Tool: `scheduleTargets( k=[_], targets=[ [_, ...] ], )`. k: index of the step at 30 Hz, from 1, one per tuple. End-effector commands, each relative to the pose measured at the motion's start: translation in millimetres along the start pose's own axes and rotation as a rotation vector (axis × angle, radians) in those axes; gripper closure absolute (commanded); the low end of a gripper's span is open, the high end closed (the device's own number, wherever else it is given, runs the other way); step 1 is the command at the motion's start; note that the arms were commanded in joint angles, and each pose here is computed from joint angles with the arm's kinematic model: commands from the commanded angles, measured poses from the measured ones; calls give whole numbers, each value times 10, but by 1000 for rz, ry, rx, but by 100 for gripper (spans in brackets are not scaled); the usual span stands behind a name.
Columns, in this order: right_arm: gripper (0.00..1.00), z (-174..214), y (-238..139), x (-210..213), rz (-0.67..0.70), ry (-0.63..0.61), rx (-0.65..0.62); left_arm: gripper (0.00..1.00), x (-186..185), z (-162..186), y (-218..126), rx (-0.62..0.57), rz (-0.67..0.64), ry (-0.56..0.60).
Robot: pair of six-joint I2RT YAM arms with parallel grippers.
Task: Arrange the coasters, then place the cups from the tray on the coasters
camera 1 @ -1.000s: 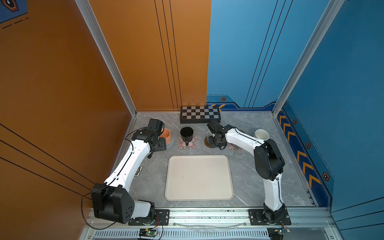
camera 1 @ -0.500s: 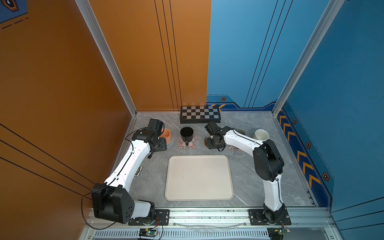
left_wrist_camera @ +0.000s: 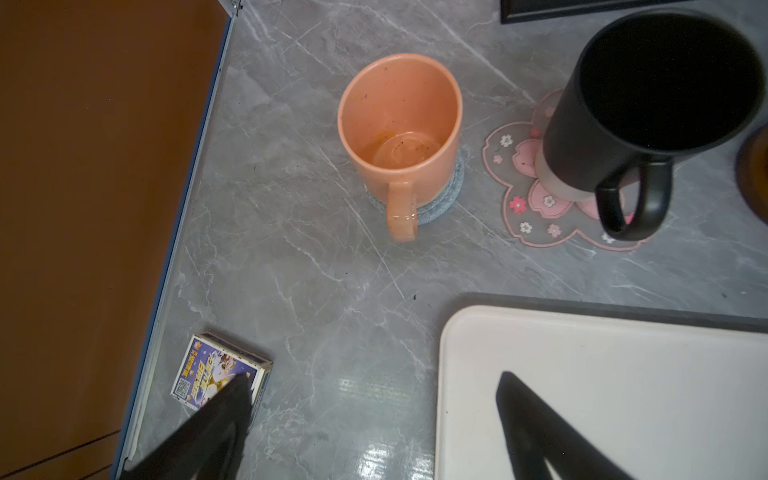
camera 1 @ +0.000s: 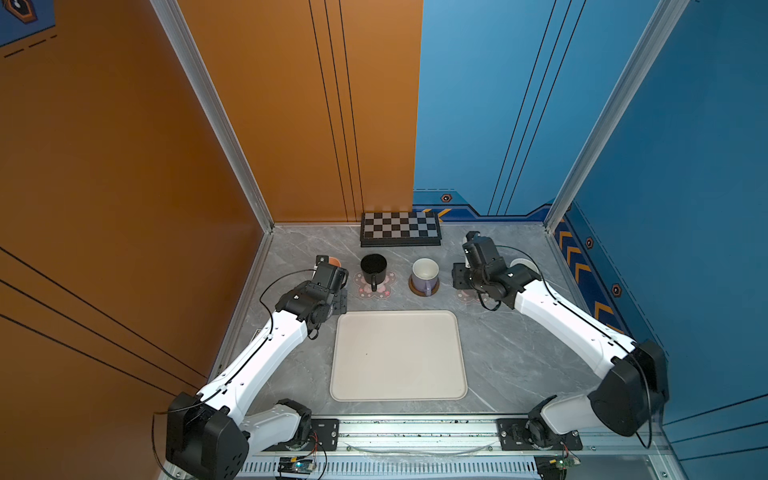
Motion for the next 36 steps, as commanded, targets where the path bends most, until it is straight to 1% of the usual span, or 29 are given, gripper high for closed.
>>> scheduleTargets(
  k=[1, 2, 3, 4, 6, 7, 8, 9, 12, 14, 15, 16, 19, 22, 25, 27, 29, 32, 36],
  targets=[
    [45, 58, -80, -464, 87, 11, -66, 5, 81, -74, -7, -143, -50, -91],
    [41, 73, -134, -612, 108, 18, -103, 4, 127, -48, 23, -184, -86, -107],
    [38, 104, -159, -736, 132, 21, -134, 0, 178, -30, 48, -223, -119, -123],
    [35, 141, -175, -835, 136, 15, -168, 2, 225, -14, 80, -258, -137, -143],
    [30, 218, -202, -972, 120, 41, -214, 2, 238, -13, 138, -284, -80, -190],
    [28, 249, -216, -1011, 101, 62, -236, 2, 229, -75, 156, -315, -41, -225],
    [25, 272, -224, -1038, 89, 72, -258, 2, 233, -100, 175, -319, -32, -232],
    [23, 297, -222, -1072, 96, 80, -280, 2, 251, -110, 196, -317, -50, -227],
    [14, 390, -196, -1221, 151, 115, -328, 2, 361, -115, 263, -303, -160, -202],
    [7, 463, -146, -1294, 155, 127, -316, 2, 445, -101, 302, -285, -225, -201],
    [2, 498, -119, -1322, 159, 129, -303, 2, 478, -84, 325, -273, -245, -205],
    [0, 527, -98, -1352, 172, 135, -291, 2, 546, -55, 337, -268, -297, -215],
    [0, 601, -55, -1387, 180, 139, -265, 2, 606, 5, 356, -282, -343, -243],
    [0, 636, -36, -1442, 193, 151, -274, 2, 644, 81, 405, -316, -383, -258],
    [0, 688, 22, -1534, 222, 166, -298, 2, 720, 196, 476, -354, -478, -236],
    [0, 730, 84, -1535, 207, 154, -306, 2, 803, 249, 520, -348, -546, -240],
    [0, 754, 146, -1496, 178, 107, -303, 2, 834, 278, 604, -316, -546, -230],
    [0, 766, 231, -1518, 193, 97, -296, 2, 843, 314, 659, -300, -560, -240],
    [0, 782, 362, -1518, 177, 87, -289, 2, 823, 388, 712, -305, -534, -255]
  ],
)
Point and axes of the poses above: each gripper's point midway between its finger pads, its own y axis out along the fingers, its own x axis along the line the jaws close on, z = x × y, the point moved 5 cm from there along -y, back along the fingers, and after that the axes turned 2 degrees about y, right-handed, at the moved point
